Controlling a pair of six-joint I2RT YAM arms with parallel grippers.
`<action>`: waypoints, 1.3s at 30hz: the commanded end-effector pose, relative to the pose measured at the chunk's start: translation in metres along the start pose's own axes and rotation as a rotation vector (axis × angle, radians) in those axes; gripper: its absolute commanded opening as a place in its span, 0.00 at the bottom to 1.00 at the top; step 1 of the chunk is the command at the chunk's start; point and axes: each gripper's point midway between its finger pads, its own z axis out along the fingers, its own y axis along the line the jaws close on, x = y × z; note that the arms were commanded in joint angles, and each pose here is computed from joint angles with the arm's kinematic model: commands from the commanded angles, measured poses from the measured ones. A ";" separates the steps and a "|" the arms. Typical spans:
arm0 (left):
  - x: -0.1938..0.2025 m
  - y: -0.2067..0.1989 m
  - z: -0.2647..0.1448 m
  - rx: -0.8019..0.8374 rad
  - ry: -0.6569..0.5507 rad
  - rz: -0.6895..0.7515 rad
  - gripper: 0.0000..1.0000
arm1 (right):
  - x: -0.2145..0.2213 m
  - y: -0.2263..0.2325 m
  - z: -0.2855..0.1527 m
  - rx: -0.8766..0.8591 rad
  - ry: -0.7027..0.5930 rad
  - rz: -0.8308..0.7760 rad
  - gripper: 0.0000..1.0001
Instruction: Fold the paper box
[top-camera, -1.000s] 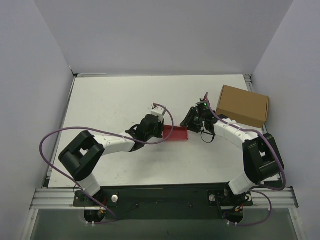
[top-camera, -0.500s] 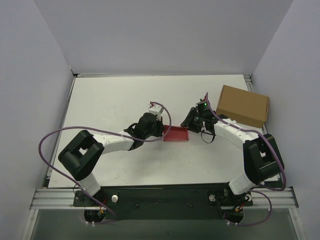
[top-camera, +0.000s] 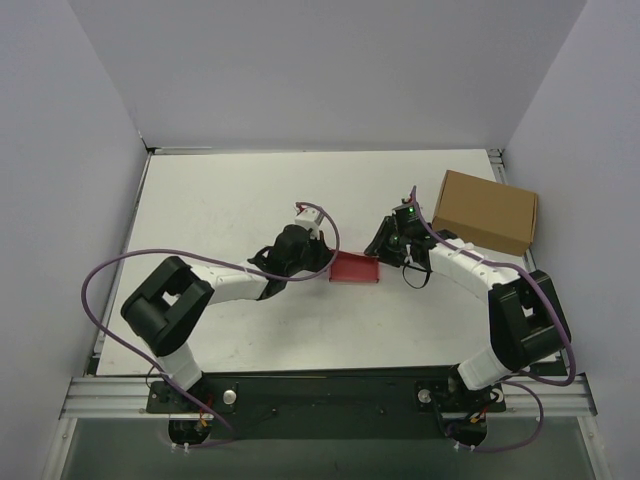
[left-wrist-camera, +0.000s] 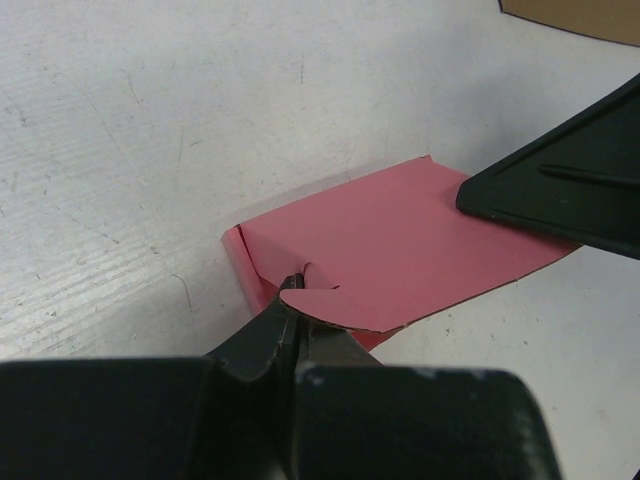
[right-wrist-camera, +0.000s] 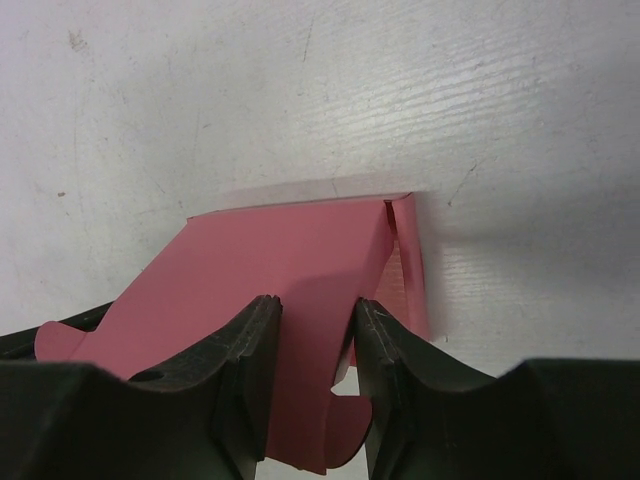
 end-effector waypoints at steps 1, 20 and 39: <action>-0.022 -0.081 -0.002 0.318 -0.036 -0.083 0.00 | 0.052 0.005 -0.003 -0.037 0.155 -0.085 0.23; 0.062 -0.024 -0.022 0.174 0.113 0.338 0.00 | 0.048 -0.005 -0.007 0.008 0.124 -0.095 0.23; 0.049 -0.032 -0.074 0.259 0.081 0.362 0.77 | 0.048 -0.021 -0.001 0.070 0.109 -0.111 0.21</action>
